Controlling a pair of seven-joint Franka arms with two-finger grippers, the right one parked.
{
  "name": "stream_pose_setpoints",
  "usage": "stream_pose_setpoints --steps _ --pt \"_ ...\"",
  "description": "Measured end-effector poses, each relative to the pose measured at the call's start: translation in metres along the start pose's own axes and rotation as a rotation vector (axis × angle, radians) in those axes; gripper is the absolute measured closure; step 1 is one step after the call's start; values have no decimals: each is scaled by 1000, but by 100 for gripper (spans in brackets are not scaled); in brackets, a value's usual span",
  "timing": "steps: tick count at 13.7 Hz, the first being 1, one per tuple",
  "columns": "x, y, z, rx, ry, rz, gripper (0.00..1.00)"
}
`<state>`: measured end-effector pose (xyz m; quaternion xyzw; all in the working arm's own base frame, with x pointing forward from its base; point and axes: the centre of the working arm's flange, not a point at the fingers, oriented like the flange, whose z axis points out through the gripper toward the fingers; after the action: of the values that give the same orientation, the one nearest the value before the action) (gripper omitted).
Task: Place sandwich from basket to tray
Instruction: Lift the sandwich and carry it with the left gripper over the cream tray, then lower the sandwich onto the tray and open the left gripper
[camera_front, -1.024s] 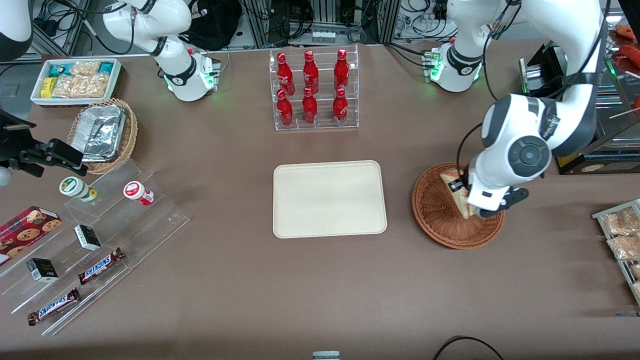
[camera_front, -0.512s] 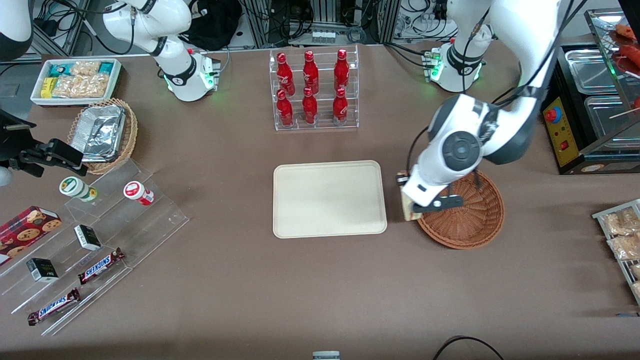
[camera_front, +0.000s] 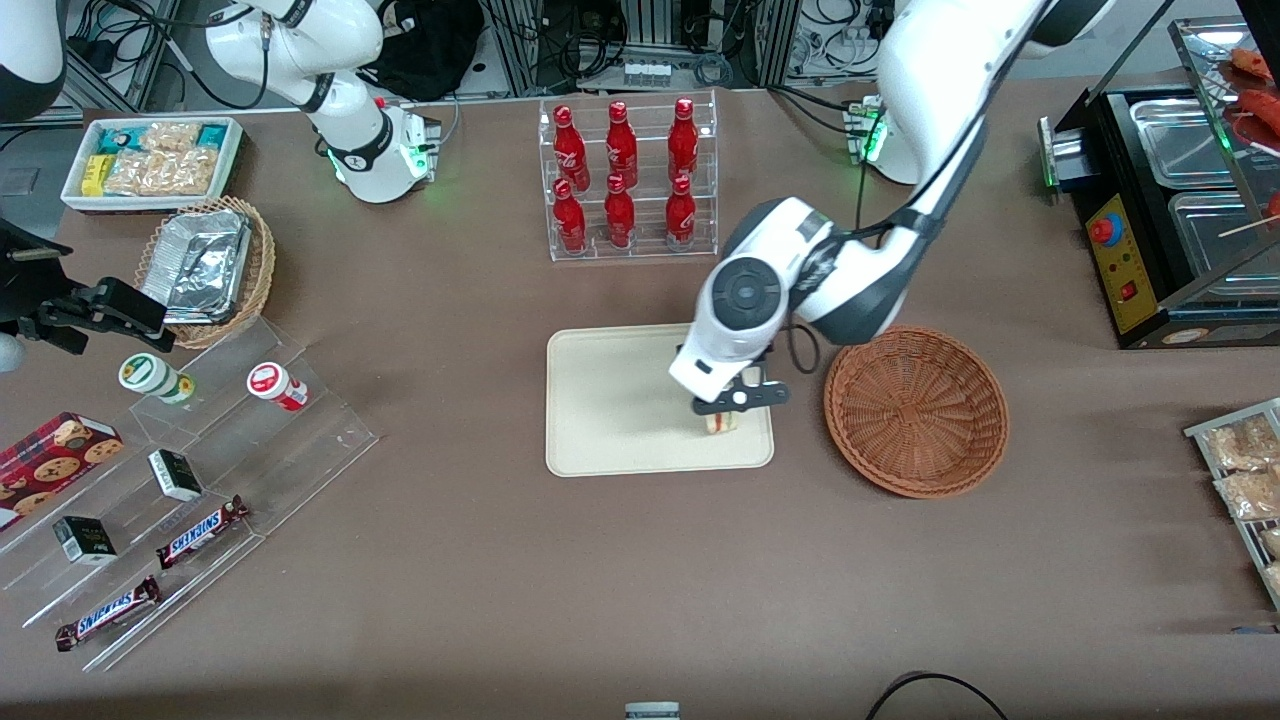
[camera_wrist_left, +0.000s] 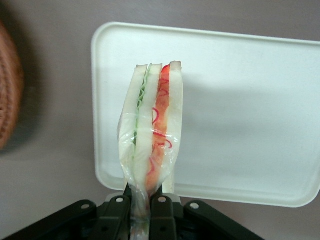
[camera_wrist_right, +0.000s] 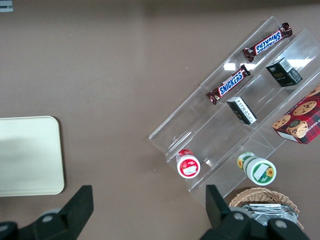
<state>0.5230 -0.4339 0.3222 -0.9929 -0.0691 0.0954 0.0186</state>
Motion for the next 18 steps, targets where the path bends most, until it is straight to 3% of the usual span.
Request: stream_pose_setpoints --steps 5,13,16,18 --pt "-23 57 46 38 59 -37 86" --pt "-20 70 66 1 73 -68 87" --pt "-18 74 69 -30 86 -67 87" --pt "-17 74 72 -37 83 -71 83"
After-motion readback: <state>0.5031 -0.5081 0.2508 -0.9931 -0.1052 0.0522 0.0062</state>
